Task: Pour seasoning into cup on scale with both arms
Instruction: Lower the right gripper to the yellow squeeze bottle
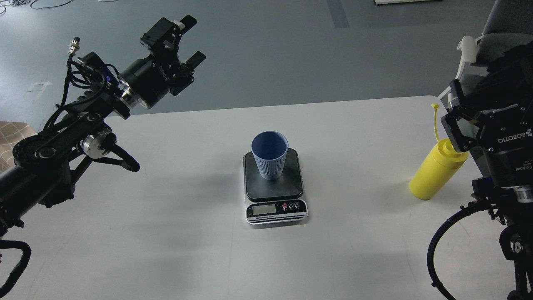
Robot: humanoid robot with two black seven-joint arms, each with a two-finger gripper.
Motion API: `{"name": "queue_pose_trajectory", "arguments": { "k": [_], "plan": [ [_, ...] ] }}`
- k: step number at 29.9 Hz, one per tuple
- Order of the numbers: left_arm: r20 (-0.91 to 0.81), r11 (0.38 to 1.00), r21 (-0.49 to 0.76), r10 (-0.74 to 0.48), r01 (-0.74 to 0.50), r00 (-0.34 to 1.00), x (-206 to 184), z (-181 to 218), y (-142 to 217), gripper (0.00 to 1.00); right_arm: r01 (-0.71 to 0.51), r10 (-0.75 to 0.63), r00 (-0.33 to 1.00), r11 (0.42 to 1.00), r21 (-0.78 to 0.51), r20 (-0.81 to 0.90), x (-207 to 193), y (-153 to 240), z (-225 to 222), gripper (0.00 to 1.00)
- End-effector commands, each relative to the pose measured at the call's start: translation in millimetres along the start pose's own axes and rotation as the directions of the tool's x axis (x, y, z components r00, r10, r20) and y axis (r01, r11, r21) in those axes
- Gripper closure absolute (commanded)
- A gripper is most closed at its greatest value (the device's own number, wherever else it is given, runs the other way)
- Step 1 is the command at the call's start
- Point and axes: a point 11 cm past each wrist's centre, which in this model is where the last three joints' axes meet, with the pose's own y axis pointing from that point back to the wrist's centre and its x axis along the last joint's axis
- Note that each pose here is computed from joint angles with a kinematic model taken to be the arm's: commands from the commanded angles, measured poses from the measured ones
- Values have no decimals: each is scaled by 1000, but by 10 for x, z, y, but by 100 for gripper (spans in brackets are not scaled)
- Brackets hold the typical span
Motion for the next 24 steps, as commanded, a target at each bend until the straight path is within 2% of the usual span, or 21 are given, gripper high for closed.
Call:
{"name": "queue_pose_trajectory", "arguments": {
  "k": [1,7,11,14,24],
  "plan": [
    [2,1000,8,-3,3,1000,-8,-23,9,0,-65,66,998,998,-11,15,94,210,68,0],
    [-8,1000,26,4,-3,1000,-25,-119,67,0,-116,116,993,993,1,34,169,378,75,0],
    [-12,999,32,5,-5,1000,-31,-151,88,0,-120,116,991,991,62,70,190,444,-67,0],
    [-10,999,33,6,-6,1000,-31,-151,88,0,-173,164,982,979,104,92,341,578,-174,0],
    [-12,999,32,3,-3,1000,-50,-155,93,0,-311,293,938,947,78,186,705,905,8,0]
  ]
}}
